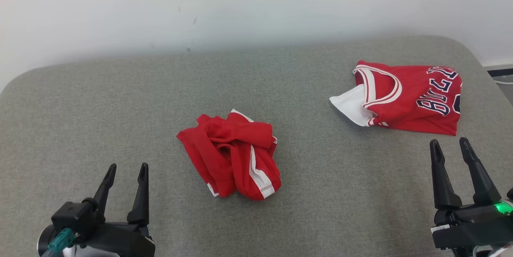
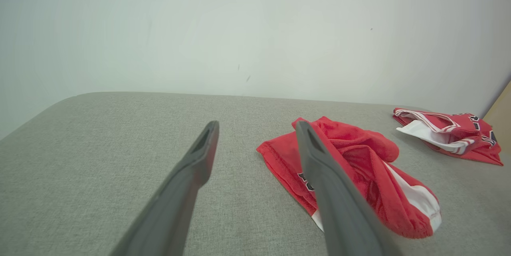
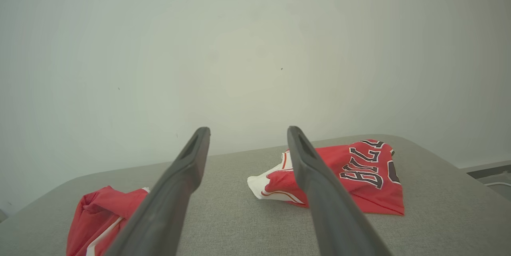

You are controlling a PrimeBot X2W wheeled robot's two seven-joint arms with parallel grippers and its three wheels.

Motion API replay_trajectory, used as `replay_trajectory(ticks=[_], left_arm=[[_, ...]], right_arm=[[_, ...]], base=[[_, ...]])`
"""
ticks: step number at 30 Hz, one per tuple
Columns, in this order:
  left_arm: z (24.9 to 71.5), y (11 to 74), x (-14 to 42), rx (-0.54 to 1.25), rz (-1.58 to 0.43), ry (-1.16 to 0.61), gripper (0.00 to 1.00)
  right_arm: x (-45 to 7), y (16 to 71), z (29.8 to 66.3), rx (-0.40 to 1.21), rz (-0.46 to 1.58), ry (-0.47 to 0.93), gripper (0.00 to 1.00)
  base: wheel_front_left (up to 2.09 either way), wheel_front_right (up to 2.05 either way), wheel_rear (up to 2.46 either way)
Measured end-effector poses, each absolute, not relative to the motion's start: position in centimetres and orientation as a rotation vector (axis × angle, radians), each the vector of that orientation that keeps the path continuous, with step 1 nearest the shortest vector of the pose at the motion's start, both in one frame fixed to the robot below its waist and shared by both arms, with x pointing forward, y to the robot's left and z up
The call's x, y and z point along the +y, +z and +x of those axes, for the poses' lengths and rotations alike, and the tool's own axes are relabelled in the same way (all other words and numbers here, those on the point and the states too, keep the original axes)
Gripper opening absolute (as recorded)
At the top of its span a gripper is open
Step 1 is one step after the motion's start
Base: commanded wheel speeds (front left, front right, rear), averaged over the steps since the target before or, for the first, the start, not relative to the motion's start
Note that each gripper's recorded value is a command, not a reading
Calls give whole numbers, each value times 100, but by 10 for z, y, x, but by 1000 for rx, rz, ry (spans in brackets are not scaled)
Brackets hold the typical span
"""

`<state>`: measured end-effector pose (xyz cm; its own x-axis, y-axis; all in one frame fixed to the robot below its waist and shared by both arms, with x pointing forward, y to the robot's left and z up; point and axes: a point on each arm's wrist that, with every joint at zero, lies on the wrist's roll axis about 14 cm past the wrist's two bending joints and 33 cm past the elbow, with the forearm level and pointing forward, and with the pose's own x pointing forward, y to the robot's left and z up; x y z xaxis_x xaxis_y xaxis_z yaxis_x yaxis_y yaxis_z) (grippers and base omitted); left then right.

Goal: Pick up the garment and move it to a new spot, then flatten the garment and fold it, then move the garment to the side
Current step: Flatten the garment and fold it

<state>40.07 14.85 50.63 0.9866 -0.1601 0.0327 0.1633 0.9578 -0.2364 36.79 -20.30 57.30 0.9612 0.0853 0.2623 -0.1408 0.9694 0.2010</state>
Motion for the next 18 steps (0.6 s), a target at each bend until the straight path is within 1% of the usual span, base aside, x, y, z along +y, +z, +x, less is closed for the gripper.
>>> replay_trajectory(ticks=[6, 10, 14, 18], left_arm=[[400, 513, 146, -36, -254, -165, 100], [399, 515, 141, -44, -266, -171, 100], [399, 515, 144, -47, -266, -161, 100], [396, 518, 148, -60, -265, -147, 100]], right_arm=[[-195, 566, 367, -235, 237, 132, 100], [-180, 548, 368, -180, 309, 150, 100], [-157, 521, 371, -91, 425, 170, 100], [-122, 497, 373, 21, 613, 194, 100]], base=[[0, 0, 0], [0, 0, 0], [0, 0, 0], [0, 0, 0]])
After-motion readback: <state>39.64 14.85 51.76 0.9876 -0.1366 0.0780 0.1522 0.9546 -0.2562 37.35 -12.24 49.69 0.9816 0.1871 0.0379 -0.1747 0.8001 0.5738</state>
